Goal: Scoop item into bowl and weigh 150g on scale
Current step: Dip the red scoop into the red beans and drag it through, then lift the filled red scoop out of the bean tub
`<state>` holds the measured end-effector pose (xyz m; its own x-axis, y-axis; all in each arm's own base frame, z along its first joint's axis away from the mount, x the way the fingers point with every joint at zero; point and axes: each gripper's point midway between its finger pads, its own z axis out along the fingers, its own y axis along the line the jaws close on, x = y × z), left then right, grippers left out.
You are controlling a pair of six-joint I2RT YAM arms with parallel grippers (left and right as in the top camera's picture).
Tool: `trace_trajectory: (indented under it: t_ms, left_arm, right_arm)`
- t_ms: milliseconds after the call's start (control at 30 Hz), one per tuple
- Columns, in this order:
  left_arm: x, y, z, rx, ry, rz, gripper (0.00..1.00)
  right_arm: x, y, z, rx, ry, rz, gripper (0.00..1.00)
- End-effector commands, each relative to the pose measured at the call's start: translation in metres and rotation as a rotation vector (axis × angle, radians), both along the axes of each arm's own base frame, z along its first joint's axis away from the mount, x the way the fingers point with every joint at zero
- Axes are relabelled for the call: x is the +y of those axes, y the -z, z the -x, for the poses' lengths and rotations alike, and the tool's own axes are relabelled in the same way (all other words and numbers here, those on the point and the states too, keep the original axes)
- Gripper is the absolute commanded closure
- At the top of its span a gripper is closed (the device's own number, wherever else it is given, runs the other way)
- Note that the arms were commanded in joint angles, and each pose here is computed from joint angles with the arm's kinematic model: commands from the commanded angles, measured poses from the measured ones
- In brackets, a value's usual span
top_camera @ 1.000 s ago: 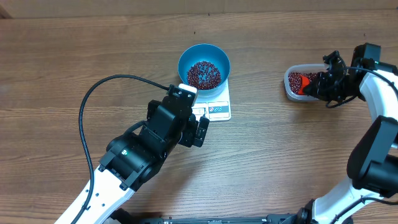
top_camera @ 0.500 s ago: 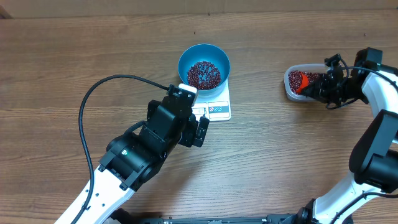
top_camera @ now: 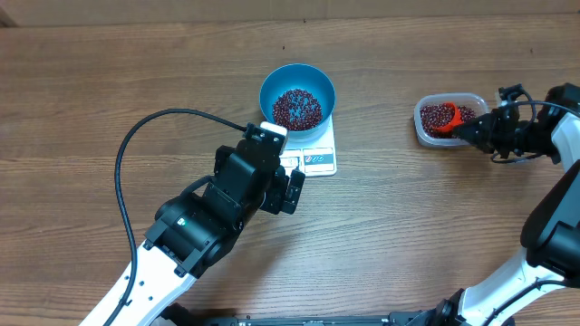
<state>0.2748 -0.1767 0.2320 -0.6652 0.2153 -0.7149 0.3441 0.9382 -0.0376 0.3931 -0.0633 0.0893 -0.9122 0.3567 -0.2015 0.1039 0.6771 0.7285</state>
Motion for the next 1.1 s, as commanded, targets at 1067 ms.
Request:
trace_trajectory:
  t_ms: [1067]
  left_arm:
    - [0.003,0.0,-0.003,-0.001,-0.024,0.001,0.0]
  right_arm:
    - [-0.009,-0.049,0.01,-0.155,0.059,-0.334,0.96]
